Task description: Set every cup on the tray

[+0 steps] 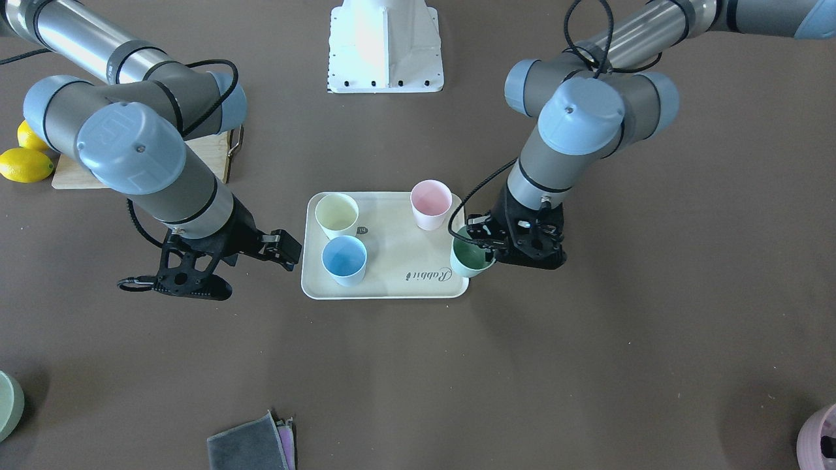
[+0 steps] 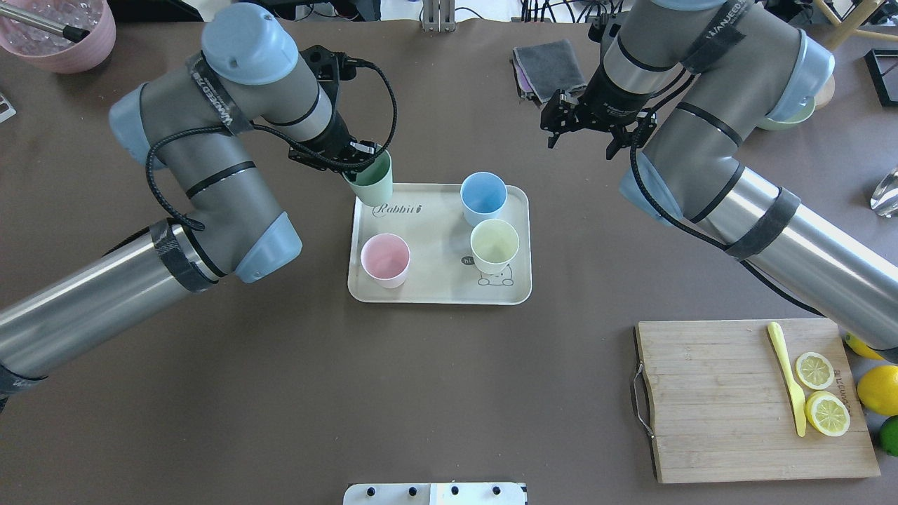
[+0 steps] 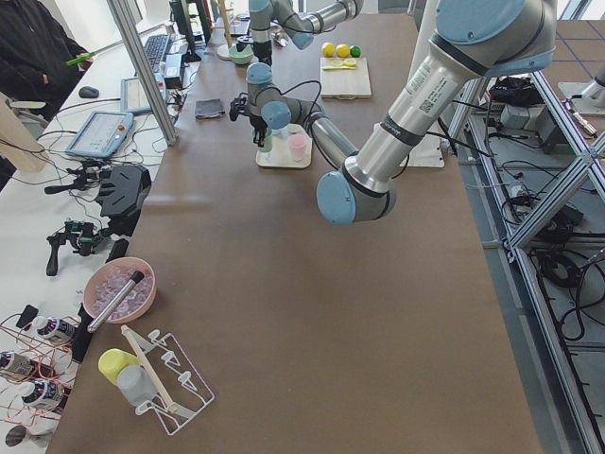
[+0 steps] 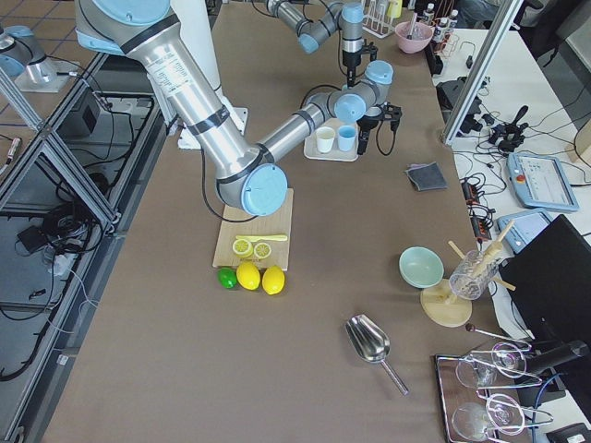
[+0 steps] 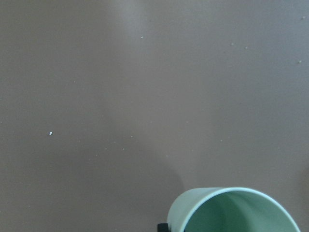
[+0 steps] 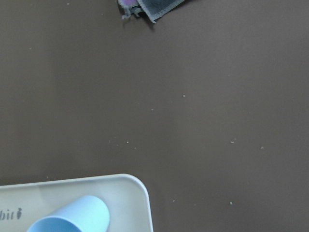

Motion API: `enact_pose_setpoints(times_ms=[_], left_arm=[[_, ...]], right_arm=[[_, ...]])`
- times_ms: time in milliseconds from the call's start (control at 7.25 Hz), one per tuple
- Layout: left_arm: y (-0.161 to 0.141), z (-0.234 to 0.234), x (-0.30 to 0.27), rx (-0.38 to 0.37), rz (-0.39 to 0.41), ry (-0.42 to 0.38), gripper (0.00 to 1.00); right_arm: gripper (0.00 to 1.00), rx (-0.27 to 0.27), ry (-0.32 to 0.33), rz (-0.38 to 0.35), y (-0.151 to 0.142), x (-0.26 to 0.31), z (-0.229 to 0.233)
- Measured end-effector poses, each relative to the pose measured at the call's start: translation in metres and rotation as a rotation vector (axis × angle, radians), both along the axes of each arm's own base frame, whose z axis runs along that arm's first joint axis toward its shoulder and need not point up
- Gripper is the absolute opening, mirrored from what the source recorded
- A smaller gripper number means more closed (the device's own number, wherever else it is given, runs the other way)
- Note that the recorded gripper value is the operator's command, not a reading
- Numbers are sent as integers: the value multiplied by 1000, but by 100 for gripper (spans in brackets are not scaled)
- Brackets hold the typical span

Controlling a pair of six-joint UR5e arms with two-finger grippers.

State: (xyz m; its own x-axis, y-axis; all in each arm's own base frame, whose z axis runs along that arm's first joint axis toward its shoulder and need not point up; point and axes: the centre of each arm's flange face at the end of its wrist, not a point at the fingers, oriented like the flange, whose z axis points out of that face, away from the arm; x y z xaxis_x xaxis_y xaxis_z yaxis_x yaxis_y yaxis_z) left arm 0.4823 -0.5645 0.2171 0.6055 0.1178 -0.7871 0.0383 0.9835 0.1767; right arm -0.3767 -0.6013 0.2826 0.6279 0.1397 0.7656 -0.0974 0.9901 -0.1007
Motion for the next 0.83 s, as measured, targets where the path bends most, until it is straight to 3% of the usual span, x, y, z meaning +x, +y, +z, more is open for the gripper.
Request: enact_pose_setpoints(times_ms=[414, 552, 690, 828], left_arm=[[-2, 13, 37, 15, -2, 4, 0], [2, 17, 44, 15, 5, 4, 9], [6, 19, 48, 14, 13, 2, 10], [10, 21, 51, 14, 20, 1, 38]], right_arm=[[100, 23, 27, -25, -3, 17, 30], [100, 23, 30, -27, -3, 19, 33], [100, 21, 32, -28, -3, 19, 36], [100, 18, 34, -28, -2, 21, 40]])
